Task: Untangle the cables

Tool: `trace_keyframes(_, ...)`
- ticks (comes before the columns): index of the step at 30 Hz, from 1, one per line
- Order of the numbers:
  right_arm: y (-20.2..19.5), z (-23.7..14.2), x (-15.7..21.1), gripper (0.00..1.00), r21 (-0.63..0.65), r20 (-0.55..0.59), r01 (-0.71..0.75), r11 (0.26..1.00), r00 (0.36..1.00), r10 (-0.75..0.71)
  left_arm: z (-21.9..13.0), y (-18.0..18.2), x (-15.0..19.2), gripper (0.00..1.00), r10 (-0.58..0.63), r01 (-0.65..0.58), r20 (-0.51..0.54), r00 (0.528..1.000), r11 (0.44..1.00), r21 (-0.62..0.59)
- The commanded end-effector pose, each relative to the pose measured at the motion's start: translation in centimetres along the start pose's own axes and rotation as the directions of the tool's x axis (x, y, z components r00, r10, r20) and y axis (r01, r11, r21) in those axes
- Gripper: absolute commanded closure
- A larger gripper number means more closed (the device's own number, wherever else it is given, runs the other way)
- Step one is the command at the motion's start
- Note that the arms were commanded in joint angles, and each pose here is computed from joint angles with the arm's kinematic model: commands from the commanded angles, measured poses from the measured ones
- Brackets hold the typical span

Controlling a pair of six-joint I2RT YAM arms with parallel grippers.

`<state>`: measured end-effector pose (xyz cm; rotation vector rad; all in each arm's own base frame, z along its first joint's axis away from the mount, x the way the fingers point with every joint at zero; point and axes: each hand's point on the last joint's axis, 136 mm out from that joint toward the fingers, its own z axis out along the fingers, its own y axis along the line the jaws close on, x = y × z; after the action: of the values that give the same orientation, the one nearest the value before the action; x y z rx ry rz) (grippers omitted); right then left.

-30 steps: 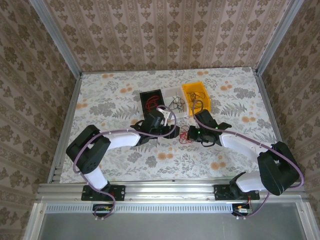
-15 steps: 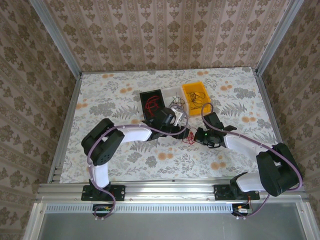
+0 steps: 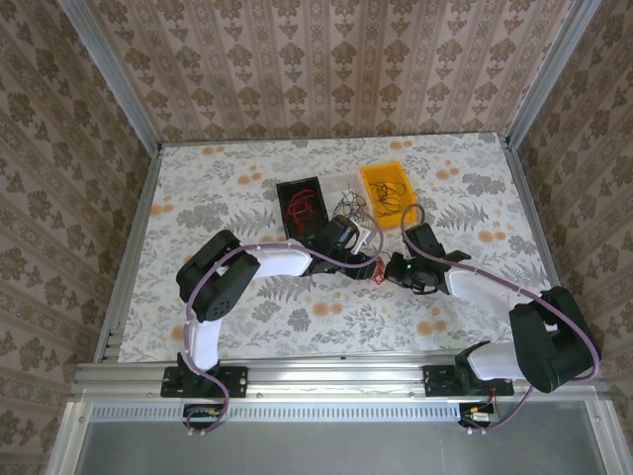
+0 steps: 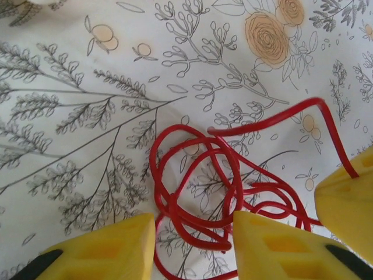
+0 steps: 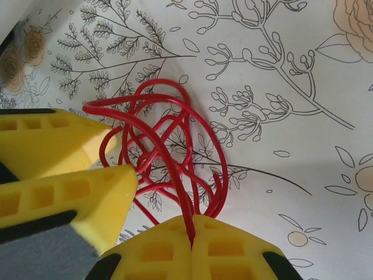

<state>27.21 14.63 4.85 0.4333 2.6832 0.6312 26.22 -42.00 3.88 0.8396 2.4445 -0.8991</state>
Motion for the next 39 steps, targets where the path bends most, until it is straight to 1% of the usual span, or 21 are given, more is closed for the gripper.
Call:
trace_keyframes(1,-0.3,-0.4,0.1,0.99,0.003,0.008,-0.01,1.0,1.0,0.01,1.1,0.2,0.8,0.64,0.006,-0.006,-0.061,0.998,1.0,-0.006)
trace_keyframes(4,-0.4,-0.5,0.0,0.99,0.009,0.013,-0.008,1.0,1.0,0.008,1.6,0.3,0.8,0.71,-0.004,0.003,-0.069,0.998,1.0,-0.008)
trace_keyframes(7,-0.5,-0.7,0.0,0.99,0.011,0.02,-0.009,1.0,1.0,0.009,2.0,0.7,0.8,0.84,-0.017,0.015,-0.069,0.997,1.0,-0.021)
trace_keyframes(9,-0.7,-0.7,0.1,0.99,0.015,0.02,-0.007,1.0,1.0,0.007,2.1,1.2,0.6,0.98,-0.029,0.026,-0.06,0.998,0.998,-0.051)
trace_keyframes(10,-0.7,-0.7,0.1,0.99,0.016,0.02,-0.007,1.0,1.0,0.006,2.0,1.5,0.5,1.0,-0.036,0.033,-0.052,0.998,0.997,-0.071)
trace_keyframes(13,-1.1,-0.9,0.0,0.99,0.034,0.028,-0.009,0.999,1.0,0.008,1.0,3.2,0.2,1.0,-0.059,0.059,0.003,0.998,0.985,-0.164)
trace_keyframes(15,-1.9,-1.2,-0.2,0.99,0.069,0.044,-0.028,0.997,0.999,0.025,-0.2,4.2,0.0,1.0,-0.084,0.094,0.053,0.995,0.975,-0.203)
trace_keyframes(19,-4.8,-1.9,-0.5,0.99,0.163,0.092,-0.107,0.981,0.991,0.092,-3.0,5.6,0.7,1.0,-0.14,0.165,0.125,0.982,0.961,-0.221)
trace_keyframes(21,-6.5,-2.3,-0.5,0.99,0.198,0.116,-0.166,0.966,0.983,0.145,-4.6,6.4,1.5,1.0,-0.161,0.192,0.147,0.976,0.954,-0.231)
trace_keyframes(27,-9.8,-3.4,-0.6,0.99,0.22,0.177,-0.307,0.926,0.946,0.272,-9.4,8.8,4.3,1.0,-0.192,0.246,0.2,0.961,0.923,-0.295)
trace_keyframes(31,-11.0,-4.4,-0.9,0.98,0.237,0.22,-0.358,0.903,0.925,0.309,-12.6,11.2,6.2,1.0,-0.249,0.336,0.275,0.929,0.878,-0.341)
trace_keyframes(35,-11.8,-5.2,-1.4,0.98,0.242,0.249,-0.389,0.889,0.91,0.33,-14.7,12.5,7.4,1.0,-0.274,0.39,0.334,0.902,0.847,-0.361)
trace_keyframes(39,-12.5,-5.8,-1.7,0.98,0.245,0.272,-0.424,0.872,0.893,0.358,-16.8,14.3,8.7,1.0,-0.331,0.488,0.413,0.849,0.791,-0.369)
